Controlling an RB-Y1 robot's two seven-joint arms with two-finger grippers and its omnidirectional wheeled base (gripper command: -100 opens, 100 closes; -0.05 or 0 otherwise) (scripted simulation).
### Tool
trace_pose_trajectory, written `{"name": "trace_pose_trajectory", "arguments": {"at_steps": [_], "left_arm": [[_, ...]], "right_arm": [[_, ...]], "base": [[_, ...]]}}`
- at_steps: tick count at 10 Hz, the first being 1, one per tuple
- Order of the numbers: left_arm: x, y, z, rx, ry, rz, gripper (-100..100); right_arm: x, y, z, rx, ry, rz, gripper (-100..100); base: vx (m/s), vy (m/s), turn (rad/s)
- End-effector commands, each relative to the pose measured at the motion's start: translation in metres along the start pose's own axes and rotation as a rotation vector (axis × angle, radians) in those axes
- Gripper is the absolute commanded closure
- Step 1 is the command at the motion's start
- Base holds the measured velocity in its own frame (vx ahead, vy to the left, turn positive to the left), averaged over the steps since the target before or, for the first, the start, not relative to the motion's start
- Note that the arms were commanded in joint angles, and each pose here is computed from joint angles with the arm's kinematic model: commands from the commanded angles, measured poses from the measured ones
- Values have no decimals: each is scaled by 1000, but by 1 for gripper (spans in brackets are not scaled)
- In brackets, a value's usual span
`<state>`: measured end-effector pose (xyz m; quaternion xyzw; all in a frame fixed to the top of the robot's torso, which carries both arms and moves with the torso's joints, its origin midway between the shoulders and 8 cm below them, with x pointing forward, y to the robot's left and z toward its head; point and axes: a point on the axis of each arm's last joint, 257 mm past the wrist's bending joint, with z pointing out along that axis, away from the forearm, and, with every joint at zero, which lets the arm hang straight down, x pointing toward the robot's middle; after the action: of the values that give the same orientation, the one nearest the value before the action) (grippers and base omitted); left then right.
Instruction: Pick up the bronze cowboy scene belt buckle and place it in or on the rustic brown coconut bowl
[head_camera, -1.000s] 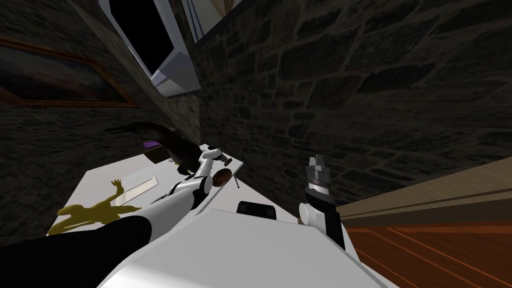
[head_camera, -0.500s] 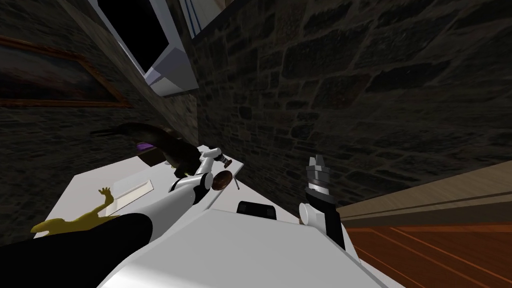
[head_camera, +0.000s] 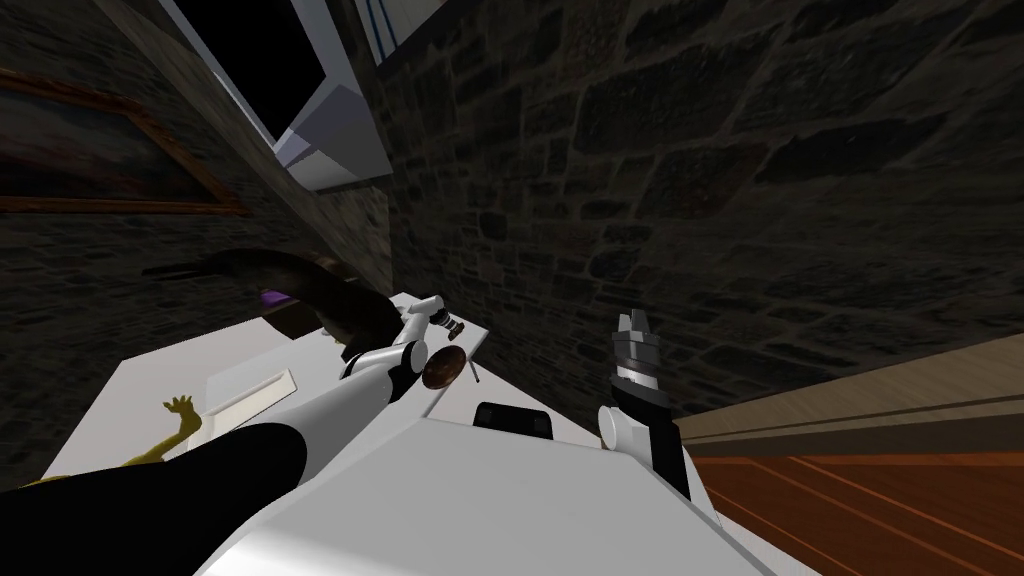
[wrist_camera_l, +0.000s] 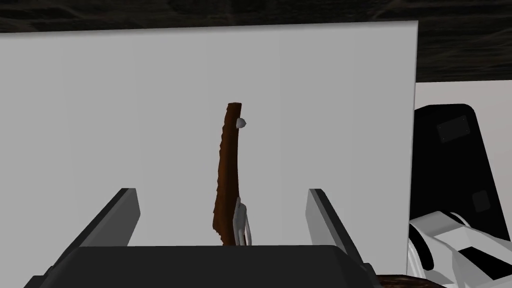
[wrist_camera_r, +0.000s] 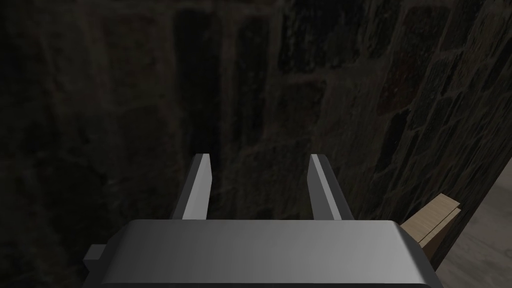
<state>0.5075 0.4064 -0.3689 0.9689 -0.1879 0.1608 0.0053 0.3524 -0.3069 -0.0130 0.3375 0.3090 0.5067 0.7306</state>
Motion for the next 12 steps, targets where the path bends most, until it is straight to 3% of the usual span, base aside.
{"name": "trace_pose_trajectory", "arguments": {"at_steps": [1,2,3,5,6,7,11,12], "left_arm": [[0,0,0,0,0,0,-100],[0,1,0,-2,-2,-2,0],[-5,5,10,-3,-1,1,-100],[-11,10,20,-3,0,4,-100],[-8,9,17,-4,-1,3,-100],[-8,10,17,-3,0,3,100],[-8,10,17,-5,-1,5,100],[-8,10,17,-5,-1,5,0]], "right_arm": [[0,0,0,0,0,0,0],[0,0,0,0,0,0,0],[0,0,0,0,0,0,0],[0,0,0,0,0,0,0],[0,0,0,0,0,0,0],[0,0,0,0,0,0,0],[0,0,0,0,0,0,0],[0,0,0,0,0,0,0]], "base": [[10,16,-7],[0,0,0],[37,1,16],[53,3,15],[22,2,2],[0,0,0],[0,0,0],[0,0,0]]}}
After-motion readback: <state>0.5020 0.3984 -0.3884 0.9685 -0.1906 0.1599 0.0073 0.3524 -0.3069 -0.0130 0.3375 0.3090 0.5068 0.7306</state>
